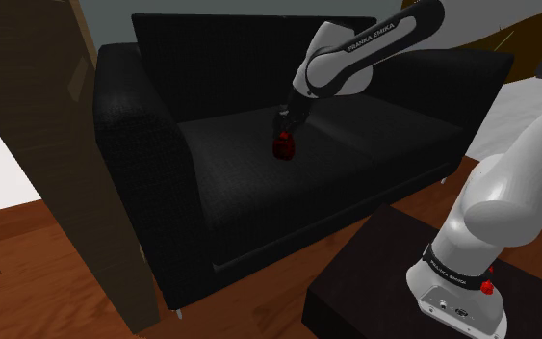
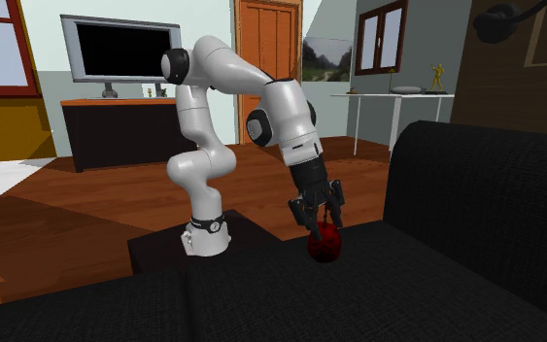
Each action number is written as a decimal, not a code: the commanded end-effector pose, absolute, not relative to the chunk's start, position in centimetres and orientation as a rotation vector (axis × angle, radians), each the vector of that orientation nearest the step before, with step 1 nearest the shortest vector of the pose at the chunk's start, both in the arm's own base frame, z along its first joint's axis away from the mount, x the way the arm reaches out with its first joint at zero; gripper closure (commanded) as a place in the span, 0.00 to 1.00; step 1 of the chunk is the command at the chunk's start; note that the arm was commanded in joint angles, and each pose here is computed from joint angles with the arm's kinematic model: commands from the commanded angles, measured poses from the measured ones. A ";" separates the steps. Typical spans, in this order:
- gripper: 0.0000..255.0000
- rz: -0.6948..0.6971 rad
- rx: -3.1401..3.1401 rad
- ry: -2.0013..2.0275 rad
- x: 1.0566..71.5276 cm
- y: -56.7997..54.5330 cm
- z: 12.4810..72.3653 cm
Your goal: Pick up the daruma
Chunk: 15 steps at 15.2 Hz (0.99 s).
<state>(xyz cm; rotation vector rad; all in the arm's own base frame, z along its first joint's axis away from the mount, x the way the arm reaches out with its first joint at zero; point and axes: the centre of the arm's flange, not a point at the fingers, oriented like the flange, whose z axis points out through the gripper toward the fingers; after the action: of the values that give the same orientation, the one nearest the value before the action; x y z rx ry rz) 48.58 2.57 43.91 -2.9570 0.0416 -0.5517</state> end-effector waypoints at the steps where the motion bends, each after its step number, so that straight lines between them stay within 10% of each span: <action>1: 1.00 -0.549 -2.958 0.042 48.6 2.6 43.8; 15: 1.00 -0.549 -2.958 0.042 48.6 2.6 51.2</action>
<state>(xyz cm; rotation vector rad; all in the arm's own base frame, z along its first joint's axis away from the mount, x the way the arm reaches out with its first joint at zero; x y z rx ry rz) 48.49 2.63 50.62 -2.9576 0.0417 -0.5490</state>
